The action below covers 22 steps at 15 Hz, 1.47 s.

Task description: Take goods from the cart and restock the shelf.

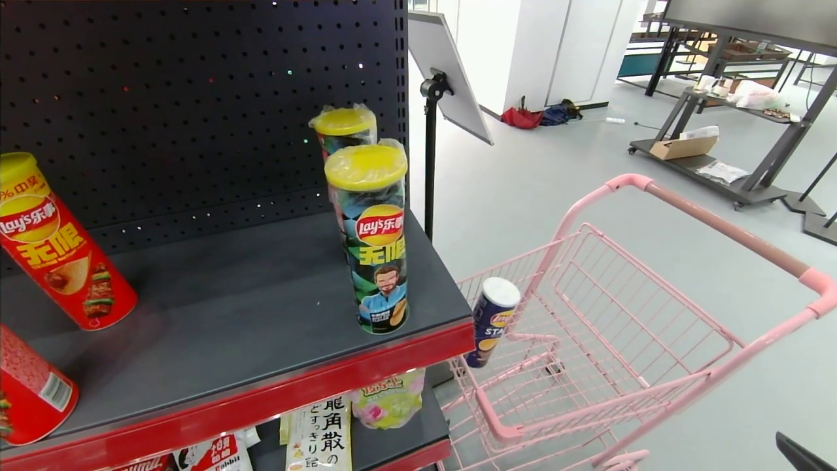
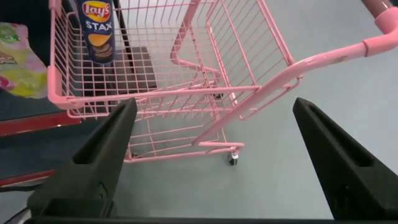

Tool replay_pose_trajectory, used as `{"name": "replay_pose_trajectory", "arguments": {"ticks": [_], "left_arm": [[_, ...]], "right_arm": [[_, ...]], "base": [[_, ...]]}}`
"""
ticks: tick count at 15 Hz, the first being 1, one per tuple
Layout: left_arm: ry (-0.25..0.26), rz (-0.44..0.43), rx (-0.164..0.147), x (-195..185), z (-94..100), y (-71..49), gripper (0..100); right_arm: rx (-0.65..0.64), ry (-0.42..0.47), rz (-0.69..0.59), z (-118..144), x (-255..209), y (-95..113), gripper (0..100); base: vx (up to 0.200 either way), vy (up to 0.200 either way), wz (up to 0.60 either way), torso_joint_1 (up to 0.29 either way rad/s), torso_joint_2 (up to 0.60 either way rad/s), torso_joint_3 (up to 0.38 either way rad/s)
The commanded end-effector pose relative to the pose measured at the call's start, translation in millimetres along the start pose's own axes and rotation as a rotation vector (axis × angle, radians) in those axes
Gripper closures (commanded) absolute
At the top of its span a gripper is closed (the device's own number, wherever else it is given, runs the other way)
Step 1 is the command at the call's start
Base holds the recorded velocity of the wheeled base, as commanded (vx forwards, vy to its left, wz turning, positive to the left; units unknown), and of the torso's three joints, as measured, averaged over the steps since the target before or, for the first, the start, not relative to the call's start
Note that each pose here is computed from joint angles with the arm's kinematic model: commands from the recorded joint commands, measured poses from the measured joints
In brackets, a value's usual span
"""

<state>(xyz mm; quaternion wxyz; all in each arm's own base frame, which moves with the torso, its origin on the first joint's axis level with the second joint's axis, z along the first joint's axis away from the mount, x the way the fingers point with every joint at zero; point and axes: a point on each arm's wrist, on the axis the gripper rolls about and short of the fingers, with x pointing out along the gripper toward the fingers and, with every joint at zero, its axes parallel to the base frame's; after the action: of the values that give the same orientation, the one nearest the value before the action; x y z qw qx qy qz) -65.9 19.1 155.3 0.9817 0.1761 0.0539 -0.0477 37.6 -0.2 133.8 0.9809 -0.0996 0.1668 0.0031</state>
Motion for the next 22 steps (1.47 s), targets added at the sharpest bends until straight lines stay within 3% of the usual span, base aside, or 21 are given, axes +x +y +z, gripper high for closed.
{"name": "replay_pose_trajectory", "arguments": {"ticks": [1,3,5,8,9,10,11,13,14,15,16,19,22], "left_arm": [[-0.006,0.001,-0.004,6.7,-3.6,-2.2,0],[-0.047,0.019,-0.008,16.1,-6.9,-4.9,0],[-0.049,0.017,-0.008,20.5,-10.4,-6.9,0],[-0.035,-0.013,-0.052,23.6,-14.3,-9.4,0],[-0.026,-0.006,-0.056,23.8,-13.7,-9.5,0],[-0.019,-0.001,-0.058,24.1,-13.1,-9.7,0],[0.016,0.028,-0.078,26.7,-11.7,-11.5,0],[0.047,0.031,-0.134,31.0,-8.2,-11.2,0],[0.056,0.025,-0.182,32.7,-3.2,-9.6,0],[0.059,0.018,-0.192,33.5,-0.4,-8.7,0],[0.061,0.013,-0.193,34.0,2.2,-8.0,0],[0.074,0.002,-0.192,36.2,3.1,-8.1,0],[0.083,0.001,-0.191,37.5,3.1,-8.1,0]], "right_arm": [[0.007,0.062,-0.008,2.3,10.4,-0.8,0],[0.006,0.036,-0.017,21.2,24.4,-4.3,0],[0.003,0.051,0.011,35.6,46.5,-4.7,0],[0.041,0.113,0.15,53.6,90.0,0.3,0],[0.038,0.151,0.245,52.2,103.0,5.6,0],[0.037,0.168,0.258,50.6,108.3,7.0,0],[0.041,0.215,0.325,44.8,123.1,21.0,0],[0.169,0.225,0.415,43.6,143.6,47.4,0],[0.224,0.16,0.452,42.9,172.2,67.5,0],[0.209,0.128,0.458,38.7,184.7,73.5,0],[0.174,0.104,0.476,31.6,192.8,81.1,0],[0.139,0.147,0.528,13.4,201.1,100.9,0],[0.139,0.084,0.536,8.1,222.4,111.3,0]], "base": [[0.0,0.0,0.0,0.0,0.0,0.0],[0.0,0.0,0.0,0.0,0.0,0.0],[0.0,0.0,0.0,0.0,0.0,0.0],[0.0,0.0,0.0,0.0,0.0,0.0],[0.0,0.0,0.0,0.0,0.0,0.0],[0.0,0.0,0.0,0.0,0.0,0.0],[0.0,0.0,0.0,0.0,0.0,0.0],[0.0,0.0,0.0,0.0,0.0,0.0],[0.0,0.0,0.0,0.0,0.0,0.0],[0.0,0.0,0.0,0.0,0.0,0.0],[0.0,0.0,0.0,0.0,0.0,0.0],[0.0,0.0,0.0,0.0,0.0,0.0],[0.0,0.0,0.0,0.0,0.0,0.0]]}}
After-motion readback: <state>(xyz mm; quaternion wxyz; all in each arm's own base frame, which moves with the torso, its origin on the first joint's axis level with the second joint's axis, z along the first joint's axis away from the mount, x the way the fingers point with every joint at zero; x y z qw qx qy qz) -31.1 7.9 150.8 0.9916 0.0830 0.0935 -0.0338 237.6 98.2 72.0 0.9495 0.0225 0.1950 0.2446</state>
